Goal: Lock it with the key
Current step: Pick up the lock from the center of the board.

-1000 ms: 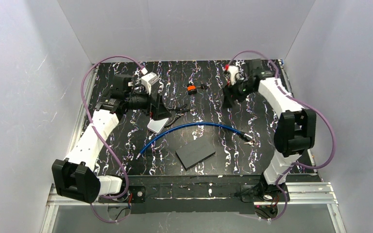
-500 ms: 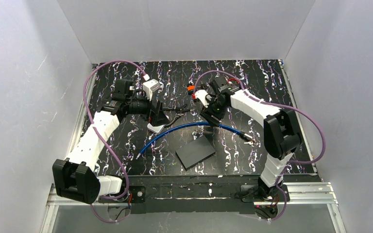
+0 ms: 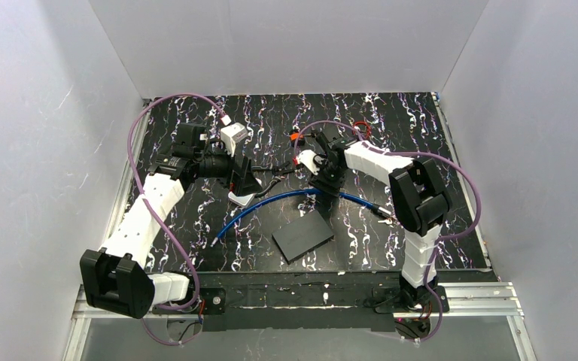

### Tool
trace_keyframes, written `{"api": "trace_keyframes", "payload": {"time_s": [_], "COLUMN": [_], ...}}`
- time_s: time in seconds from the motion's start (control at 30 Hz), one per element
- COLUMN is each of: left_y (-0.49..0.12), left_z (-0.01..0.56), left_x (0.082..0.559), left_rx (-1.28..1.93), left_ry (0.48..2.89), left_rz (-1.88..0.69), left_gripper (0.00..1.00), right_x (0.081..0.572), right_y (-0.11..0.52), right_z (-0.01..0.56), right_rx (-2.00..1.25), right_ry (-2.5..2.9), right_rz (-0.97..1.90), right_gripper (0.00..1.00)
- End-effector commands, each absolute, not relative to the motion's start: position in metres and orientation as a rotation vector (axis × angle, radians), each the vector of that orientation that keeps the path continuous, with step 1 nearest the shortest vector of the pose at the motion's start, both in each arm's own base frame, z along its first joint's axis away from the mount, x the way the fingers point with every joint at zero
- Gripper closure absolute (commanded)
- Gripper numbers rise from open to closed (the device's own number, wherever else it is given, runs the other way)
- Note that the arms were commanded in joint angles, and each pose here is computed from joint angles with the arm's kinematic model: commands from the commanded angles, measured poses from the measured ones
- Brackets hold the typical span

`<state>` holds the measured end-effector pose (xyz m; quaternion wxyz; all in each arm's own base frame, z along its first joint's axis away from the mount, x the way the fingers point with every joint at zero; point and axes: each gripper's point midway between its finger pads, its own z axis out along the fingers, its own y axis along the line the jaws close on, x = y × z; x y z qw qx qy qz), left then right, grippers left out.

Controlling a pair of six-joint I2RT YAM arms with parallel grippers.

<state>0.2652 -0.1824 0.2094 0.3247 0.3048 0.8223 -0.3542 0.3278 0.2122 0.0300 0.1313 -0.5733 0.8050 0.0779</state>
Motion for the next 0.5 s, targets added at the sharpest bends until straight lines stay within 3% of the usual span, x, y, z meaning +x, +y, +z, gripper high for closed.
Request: {"api": "trace_keyframes", "payload": {"time_s": [0.0, 0.27, 0.4, 0.47], "left_y": [-0.18, -0.182, -0.181, -0.181], "left_z": [0.218, 0.225, 0.227, 0.231], "left_x": [0.263, 0.265, 0.265, 0.264], "left_rx": [0.798, 0.774, 0.764, 0.764], "left_ry": [2.131, 2.127, 2.129, 2.123], "left_rz": [-0.918, -0.926, -0.926, -0.922], "left_gripper": [0.02, 0.02, 0.02, 0.02], "right_x": [0.323, 0.312, 0.318, 0.322], "right_y": [0.217, 0.216, 0.224, 0.229], "right_z": [0.023, 0.017, 0.039, 0.057], "right_rx": [-1.717, -1.753, -1.697, -1.658], "right_ry": [2.294, 2.276, 2.251, 2.226], "right_rz": [0.208, 0.172, 0.186, 0.196], "right_gripper": [0.46, 0.73, 0.99, 0.99]}}
